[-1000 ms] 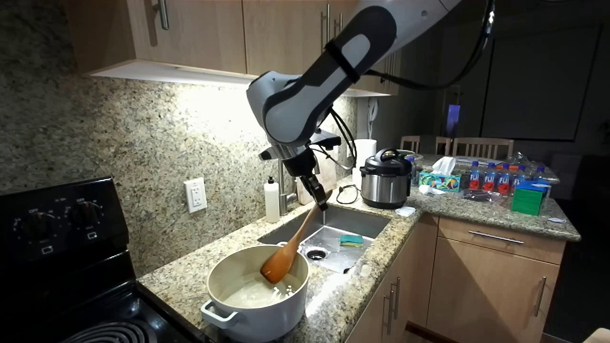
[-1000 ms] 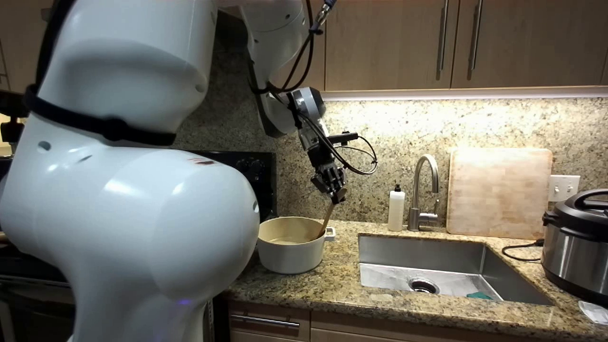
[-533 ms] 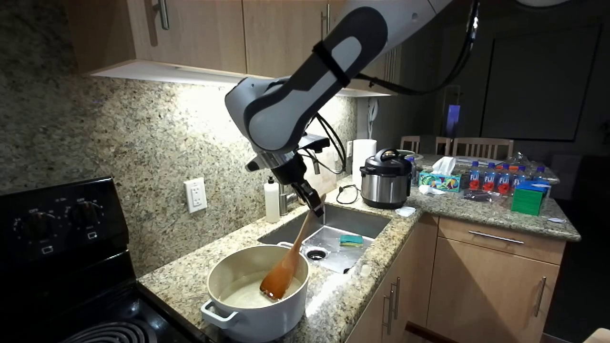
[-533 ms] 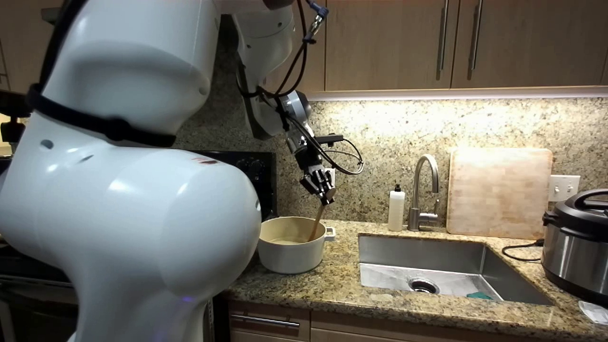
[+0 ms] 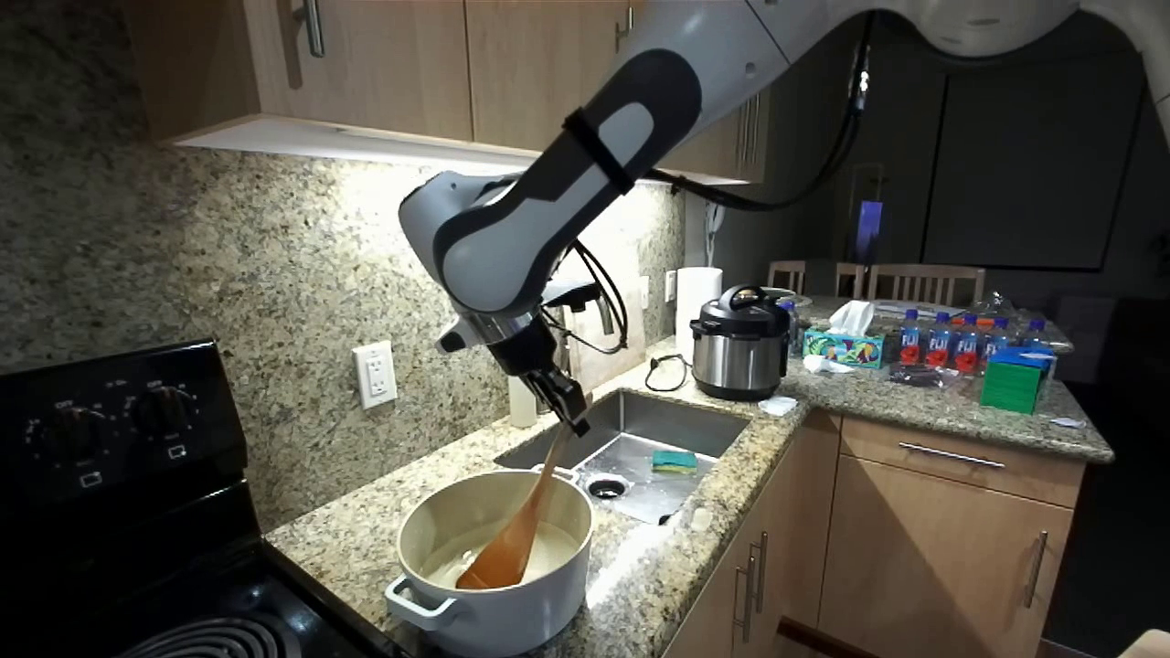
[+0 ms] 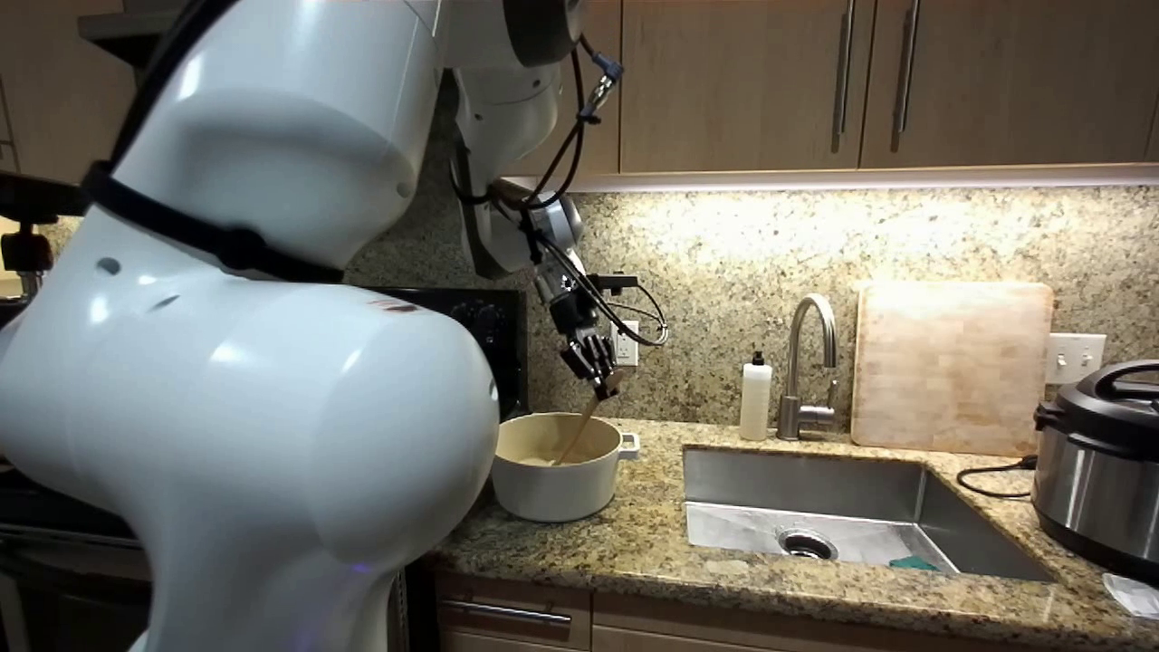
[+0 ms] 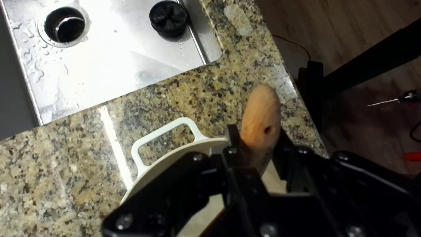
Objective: Pick up the cooking stick and stir in the pot
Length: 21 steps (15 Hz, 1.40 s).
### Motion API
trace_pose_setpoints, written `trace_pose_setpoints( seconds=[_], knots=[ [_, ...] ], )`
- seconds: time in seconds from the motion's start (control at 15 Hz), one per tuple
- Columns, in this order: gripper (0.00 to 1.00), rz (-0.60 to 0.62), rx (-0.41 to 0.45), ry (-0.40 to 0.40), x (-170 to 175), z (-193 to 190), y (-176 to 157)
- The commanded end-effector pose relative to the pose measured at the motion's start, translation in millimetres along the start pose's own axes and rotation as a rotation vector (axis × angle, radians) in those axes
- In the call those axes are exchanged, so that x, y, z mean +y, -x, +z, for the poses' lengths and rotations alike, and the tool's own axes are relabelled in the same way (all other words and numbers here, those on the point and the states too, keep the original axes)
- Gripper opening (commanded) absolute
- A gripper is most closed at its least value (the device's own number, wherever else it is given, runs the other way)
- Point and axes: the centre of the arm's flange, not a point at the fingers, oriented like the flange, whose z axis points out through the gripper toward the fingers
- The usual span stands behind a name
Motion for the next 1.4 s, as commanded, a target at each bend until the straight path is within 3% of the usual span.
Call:
trace_pose_setpoints(
  seconds=[0.0,0.33,1.0,1.2,1.33],
  knots=[
    [0.07,-0.098,0.01,0.029,18.8,-4.6,-21.9],
    [0.07,-0.12,0.012,0.011,28.5,-1.4,-20.4],
    [0.07,0.019,0.06,0.022,14.6,16.7,30.3],
    [0.07,-0.015,0.062,0.029,5.0,20.9,32.7],
    [0.07,-0.047,0.05,-0.006,-2.4,25.5,31.8]
  ],
)
